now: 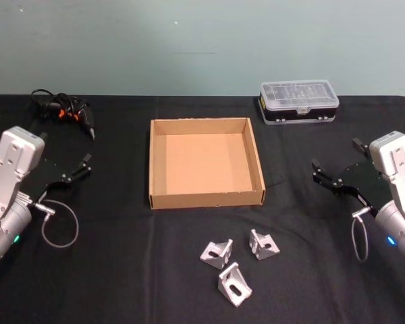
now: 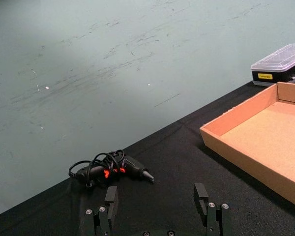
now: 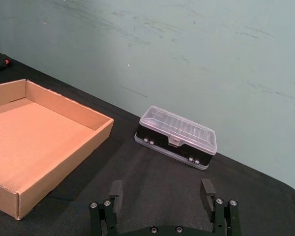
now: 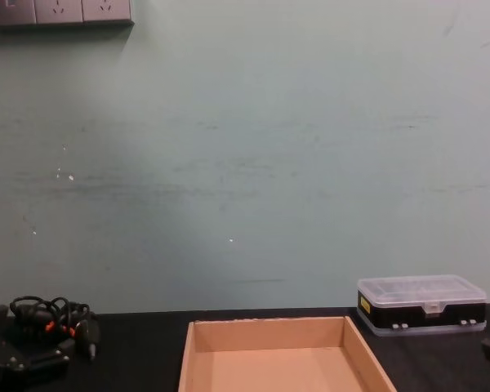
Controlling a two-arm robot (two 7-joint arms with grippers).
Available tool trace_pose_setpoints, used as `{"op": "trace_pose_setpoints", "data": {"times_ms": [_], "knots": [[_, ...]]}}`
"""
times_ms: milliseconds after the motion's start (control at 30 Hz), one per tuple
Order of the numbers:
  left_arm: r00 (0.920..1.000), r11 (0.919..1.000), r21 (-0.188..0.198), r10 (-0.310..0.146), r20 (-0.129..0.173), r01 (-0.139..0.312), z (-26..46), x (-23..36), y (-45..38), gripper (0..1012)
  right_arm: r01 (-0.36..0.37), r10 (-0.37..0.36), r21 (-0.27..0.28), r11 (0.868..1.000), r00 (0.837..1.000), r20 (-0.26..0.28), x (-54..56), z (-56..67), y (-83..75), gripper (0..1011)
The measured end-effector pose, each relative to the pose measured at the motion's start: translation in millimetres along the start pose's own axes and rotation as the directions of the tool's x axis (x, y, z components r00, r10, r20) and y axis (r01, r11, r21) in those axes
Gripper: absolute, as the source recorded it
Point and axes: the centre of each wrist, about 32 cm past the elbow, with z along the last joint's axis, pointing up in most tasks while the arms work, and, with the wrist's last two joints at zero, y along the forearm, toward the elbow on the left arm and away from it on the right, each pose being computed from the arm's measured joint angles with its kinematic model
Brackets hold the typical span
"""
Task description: Use one hand to pick up the angle iron from the table and place it into the box.
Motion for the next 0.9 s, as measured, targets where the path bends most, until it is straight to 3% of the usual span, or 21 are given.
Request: {"op": "trace_pose_setpoints", "data": {"times_ms": [900], "knots": [[1.0, 1.0, 0.0, 0.0, 0.0, 0.0, 0.0, 0.0, 0.0, 1011, 0.0, 0.0, 0.0, 1.0, 1.0, 0.0, 0.0, 0.0, 0.0, 1004]]}}
